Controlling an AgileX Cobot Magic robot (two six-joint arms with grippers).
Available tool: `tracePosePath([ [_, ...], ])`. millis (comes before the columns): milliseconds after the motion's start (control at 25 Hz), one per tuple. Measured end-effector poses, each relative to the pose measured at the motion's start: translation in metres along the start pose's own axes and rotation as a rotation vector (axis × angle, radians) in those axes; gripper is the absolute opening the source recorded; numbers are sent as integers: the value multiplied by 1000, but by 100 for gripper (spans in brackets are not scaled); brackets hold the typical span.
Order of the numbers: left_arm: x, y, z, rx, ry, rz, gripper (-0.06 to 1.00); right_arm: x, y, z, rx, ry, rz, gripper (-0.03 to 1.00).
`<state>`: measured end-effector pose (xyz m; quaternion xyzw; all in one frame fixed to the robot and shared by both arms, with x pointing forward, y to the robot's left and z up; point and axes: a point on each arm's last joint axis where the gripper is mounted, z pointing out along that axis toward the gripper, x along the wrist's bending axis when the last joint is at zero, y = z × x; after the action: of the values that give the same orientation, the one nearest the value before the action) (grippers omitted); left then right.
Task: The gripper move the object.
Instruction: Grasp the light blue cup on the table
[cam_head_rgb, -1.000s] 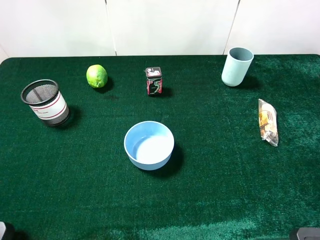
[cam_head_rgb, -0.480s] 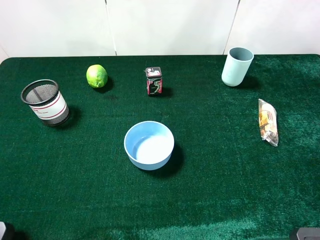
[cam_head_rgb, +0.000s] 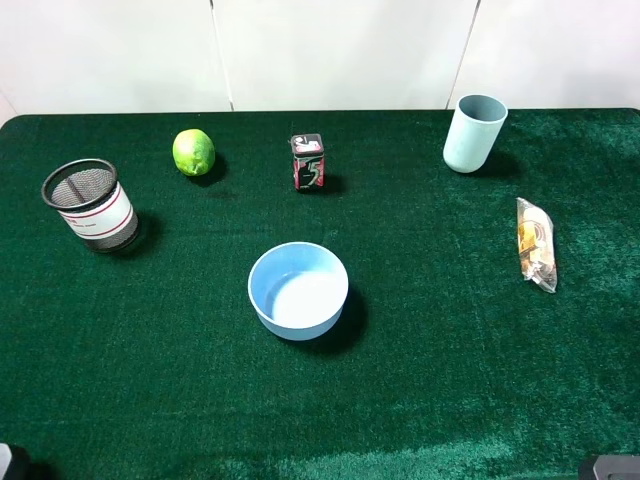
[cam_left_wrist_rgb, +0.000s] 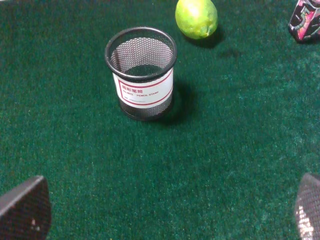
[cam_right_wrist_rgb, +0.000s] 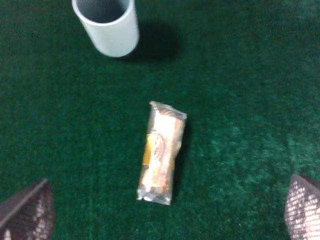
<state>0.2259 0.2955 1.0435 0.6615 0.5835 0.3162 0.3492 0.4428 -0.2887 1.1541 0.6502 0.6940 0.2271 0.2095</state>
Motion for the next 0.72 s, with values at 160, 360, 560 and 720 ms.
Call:
tracePosePath([
  [160, 0, 0, 0, 0, 0, 0, 99, 7, 26, 18, 58, 30, -16, 69],
  [360, 0, 0, 0, 0, 0, 0, 99, 8, 51, 45, 140, 50, -6, 69],
  [560, 0, 0, 0, 0, 0, 0, 99, 9, 66, 79, 215, 57, 4, 69],
  [720, 0, 0, 0, 0, 0, 0, 99, 9, 78, 105, 252, 57, 9, 69],
])
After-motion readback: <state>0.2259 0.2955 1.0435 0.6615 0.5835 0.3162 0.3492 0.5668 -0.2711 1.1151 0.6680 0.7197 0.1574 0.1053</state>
